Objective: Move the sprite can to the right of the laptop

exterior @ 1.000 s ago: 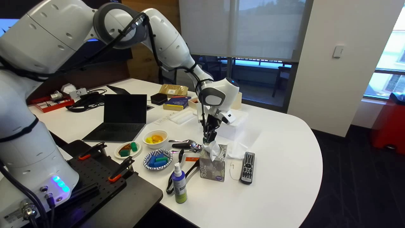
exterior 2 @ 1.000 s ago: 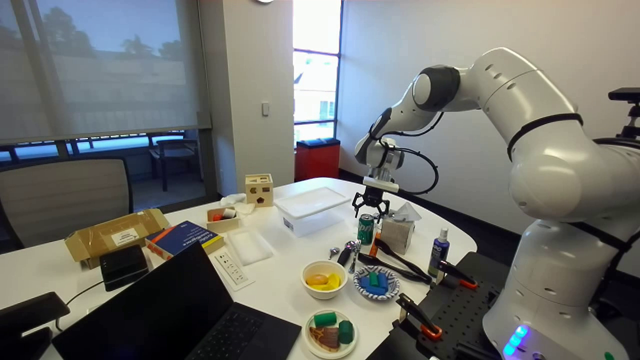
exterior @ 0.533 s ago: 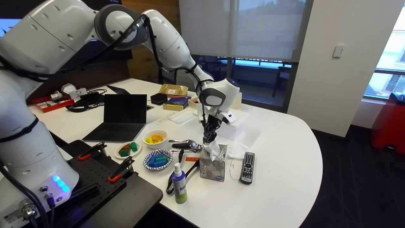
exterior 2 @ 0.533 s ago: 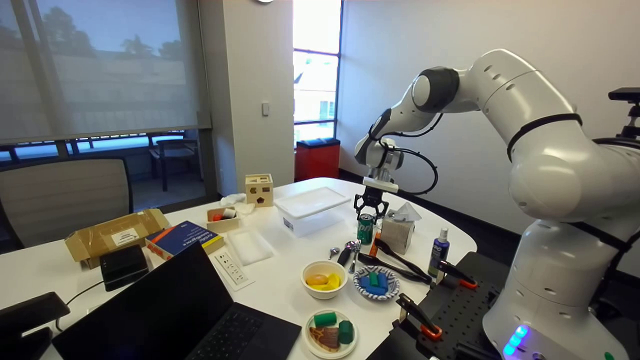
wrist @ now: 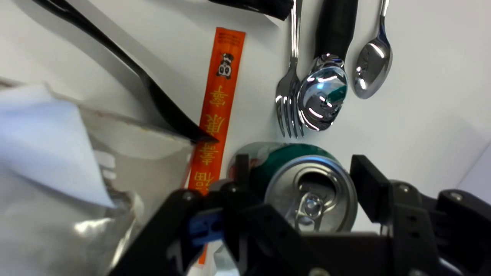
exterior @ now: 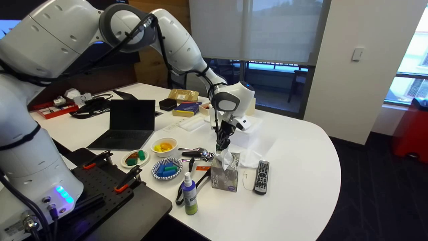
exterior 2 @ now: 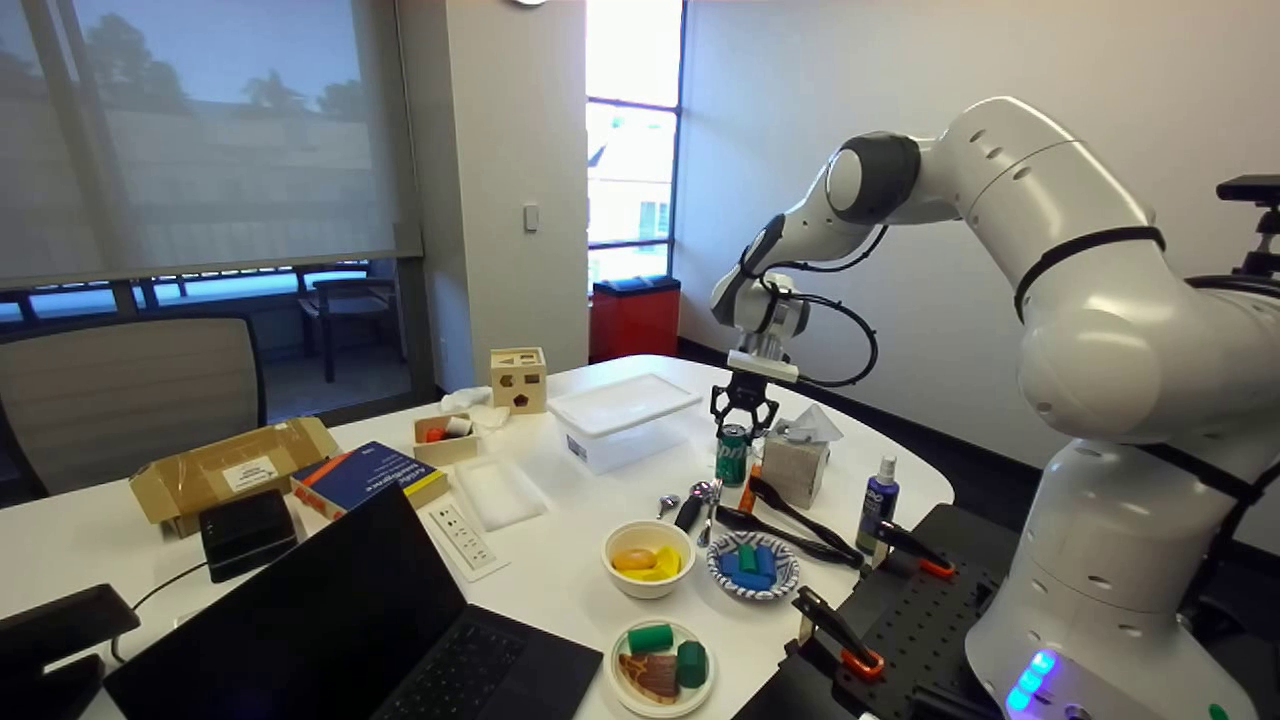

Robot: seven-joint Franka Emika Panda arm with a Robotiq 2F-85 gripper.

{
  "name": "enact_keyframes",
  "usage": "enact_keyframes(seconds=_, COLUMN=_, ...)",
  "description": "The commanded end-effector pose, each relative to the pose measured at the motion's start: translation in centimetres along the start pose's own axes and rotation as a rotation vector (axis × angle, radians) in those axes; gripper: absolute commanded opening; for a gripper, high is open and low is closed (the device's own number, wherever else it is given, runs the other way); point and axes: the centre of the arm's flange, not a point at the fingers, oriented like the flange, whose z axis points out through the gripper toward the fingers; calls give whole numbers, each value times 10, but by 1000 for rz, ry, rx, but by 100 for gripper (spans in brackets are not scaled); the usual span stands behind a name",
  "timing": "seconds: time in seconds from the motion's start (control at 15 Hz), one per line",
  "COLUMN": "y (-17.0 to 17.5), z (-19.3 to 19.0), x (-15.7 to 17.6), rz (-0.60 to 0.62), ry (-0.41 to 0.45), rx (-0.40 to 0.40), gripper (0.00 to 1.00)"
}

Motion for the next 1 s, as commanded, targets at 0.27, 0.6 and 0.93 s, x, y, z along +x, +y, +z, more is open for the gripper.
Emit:
enact_keyframes(seconds=0.27, y=-68, z=-89, x=-76, rz=-151, ry=-27, rx=15, gripper=42)
enact_keyframes(seconds=0.6, y=-174, z=-70, x=-149, rz=-406, ry=-62, rx=-98, gripper=42)
enact_keyframes(seconds=0.93, y=-262, z=-7, x=-211, rz=-650, ry=-144, rx=-179, gripper=42)
